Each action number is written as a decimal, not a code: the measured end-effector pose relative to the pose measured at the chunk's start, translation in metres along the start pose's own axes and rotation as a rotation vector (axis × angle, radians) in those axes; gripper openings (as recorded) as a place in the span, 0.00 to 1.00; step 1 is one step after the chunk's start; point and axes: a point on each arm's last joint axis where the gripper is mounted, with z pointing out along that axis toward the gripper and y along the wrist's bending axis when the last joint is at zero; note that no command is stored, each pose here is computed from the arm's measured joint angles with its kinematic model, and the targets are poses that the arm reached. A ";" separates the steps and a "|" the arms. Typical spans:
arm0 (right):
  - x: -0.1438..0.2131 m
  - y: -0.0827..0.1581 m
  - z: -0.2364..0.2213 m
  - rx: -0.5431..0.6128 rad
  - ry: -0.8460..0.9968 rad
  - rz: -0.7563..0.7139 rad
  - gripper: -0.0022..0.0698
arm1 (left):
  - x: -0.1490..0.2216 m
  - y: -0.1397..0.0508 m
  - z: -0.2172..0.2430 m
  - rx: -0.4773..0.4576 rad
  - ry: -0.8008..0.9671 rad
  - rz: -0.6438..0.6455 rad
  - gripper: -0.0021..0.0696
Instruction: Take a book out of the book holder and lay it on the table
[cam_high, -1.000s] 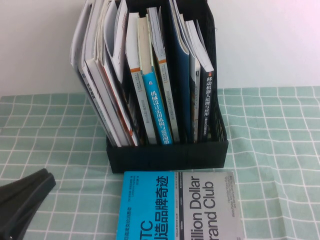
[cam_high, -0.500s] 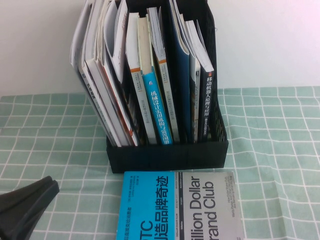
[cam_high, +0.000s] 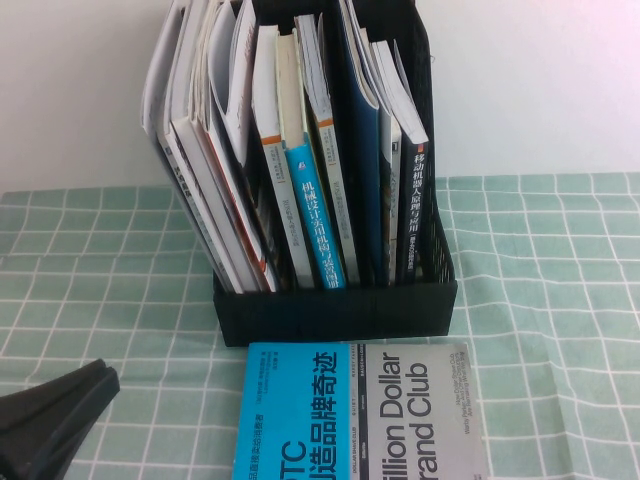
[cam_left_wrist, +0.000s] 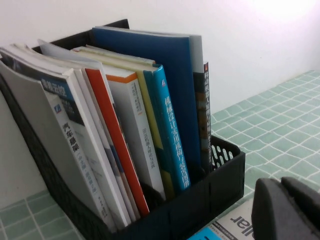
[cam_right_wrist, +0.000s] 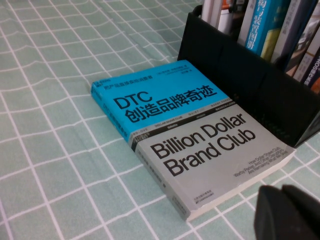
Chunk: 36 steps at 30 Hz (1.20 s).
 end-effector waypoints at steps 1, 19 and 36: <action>0.000 0.000 0.000 0.000 0.002 0.000 0.03 | 0.001 0.000 0.000 -0.003 0.012 -0.020 0.03; 0.001 0.000 0.000 -0.001 0.009 0.002 0.03 | 0.073 0.028 -0.040 -0.567 -0.098 -0.280 0.03; 0.002 0.000 0.000 -0.005 0.023 0.004 0.03 | 0.119 0.030 -0.039 -0.647 0.183 -0.267 0.03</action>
